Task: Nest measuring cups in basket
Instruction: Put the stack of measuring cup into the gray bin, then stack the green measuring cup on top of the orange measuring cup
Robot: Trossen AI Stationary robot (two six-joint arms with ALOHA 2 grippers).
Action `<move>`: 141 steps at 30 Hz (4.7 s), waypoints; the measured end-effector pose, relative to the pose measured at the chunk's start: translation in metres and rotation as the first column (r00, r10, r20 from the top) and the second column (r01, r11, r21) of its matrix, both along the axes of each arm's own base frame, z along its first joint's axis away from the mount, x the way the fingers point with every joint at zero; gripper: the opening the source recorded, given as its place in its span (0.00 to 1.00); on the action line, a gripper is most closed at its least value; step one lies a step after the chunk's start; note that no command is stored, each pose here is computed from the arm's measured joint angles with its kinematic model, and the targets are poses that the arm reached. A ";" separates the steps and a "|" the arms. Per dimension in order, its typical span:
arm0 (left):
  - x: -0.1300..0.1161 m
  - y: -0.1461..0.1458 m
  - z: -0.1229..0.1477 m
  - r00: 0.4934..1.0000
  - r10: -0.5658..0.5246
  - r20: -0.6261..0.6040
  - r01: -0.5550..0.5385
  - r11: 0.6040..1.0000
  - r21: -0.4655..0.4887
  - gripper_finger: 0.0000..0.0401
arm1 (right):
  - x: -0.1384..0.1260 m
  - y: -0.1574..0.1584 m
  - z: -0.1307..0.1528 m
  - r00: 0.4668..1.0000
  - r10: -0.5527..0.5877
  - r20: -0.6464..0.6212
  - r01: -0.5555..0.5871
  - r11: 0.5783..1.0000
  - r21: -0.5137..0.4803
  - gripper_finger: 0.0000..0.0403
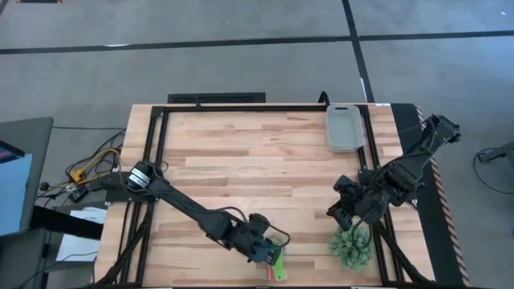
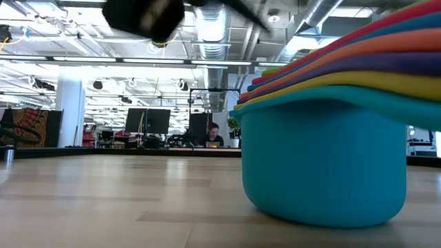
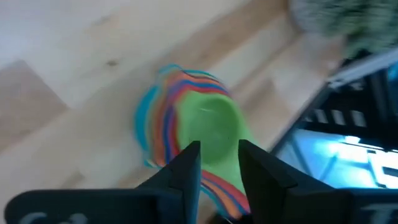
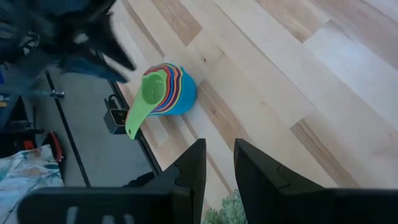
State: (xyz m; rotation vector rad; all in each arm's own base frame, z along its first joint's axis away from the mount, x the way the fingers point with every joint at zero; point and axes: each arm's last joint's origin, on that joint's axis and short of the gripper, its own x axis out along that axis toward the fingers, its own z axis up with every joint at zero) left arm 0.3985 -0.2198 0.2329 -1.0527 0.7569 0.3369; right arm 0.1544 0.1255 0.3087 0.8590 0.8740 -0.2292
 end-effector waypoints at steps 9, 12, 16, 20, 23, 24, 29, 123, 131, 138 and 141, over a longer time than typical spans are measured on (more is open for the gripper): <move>-0.029 -0.045 0.008 0.999 0.048 -0.013 -0.049 0.996 -0.069 0.45 | 0.003 0.009 -0.008 0.998 0.051 0.037 -0.051 0.999 0.001 0.28; -0.033 -0.052 -0.001 0.998 0.053 0.032 -0.051 0.996 -0.067 0.57 | 0.014 0.018 -0.021 0.995 0.071 0.074 -0.073 0.997 0.017 0.32; -0.031 -0.050 -0.013 0.996 -0.016 0.085 0.016 1.000 0.006 0.71 | 0.037 0.028 -0.039 0.989 0.105 0.105 -0.109 0.994 0.033 0.43; -0.034 -0.042 -0.030 0.998 -0.041 0.037 0.038 0.997 0.072 0.76 | 0.059 0.034 -0.053 0.987 0.117 0.109 -0.120 0.993 0.023 0.51; -0.034 -0.042 -0.033 0.996 -0.084 0.035 0.082 0.994 0.071 0.75 | 0.075 0.039 -0.068 0.981 0.170 0.089 -0.172 0.985 0.011 0.54; -0.035 -0.041 -0.036 0.995 -0.089 0.035 0.086 0.994 0.067 0.74 | 0.080 0.040 -0.072 0.978 0.190 0.086 -0.192 0.981 0.013 0.55; -0.039 -0.044 -0.044 0.994 -0.098 0.042 0.094 0.993 0.072 0.67 | 0.099 0.044 -0.097 0.963 0.266 0.047 -0.267 0.964 0.018 0.56; -0.026 0.147 -0.029 0.854 -0.291 -0.431 0.416 0.880 0.230 0.64 | 0.181 -0.113 -0.141 0.994 0.089 0.066 -0.100 0.974 0.204 0.62; -0.027 0.162 -0.020 0.860 -0.286 -0.424 0.408 0.882 0.233 0.64 | 0.168 -0.132 -0.125 0.997 0.061 0.040 -0.067 0.987 0.149 0.64; -0.038 0.169 0.001 0.865 -0.290 -0.409 0.408 0.882 0.237 0.64 | 0.153 -0.129 -0.103 0.996 0.080 0.047 -0.085 0.989 0.120 0.64; -0.044 0.167 0.017 0.885 -0.302 -0.354 0.391 0.895 0.216 0.64 | 0.143 -0.119 -0.092 0.995 0.090 0.041 -0.093 0.992 0.088 0.64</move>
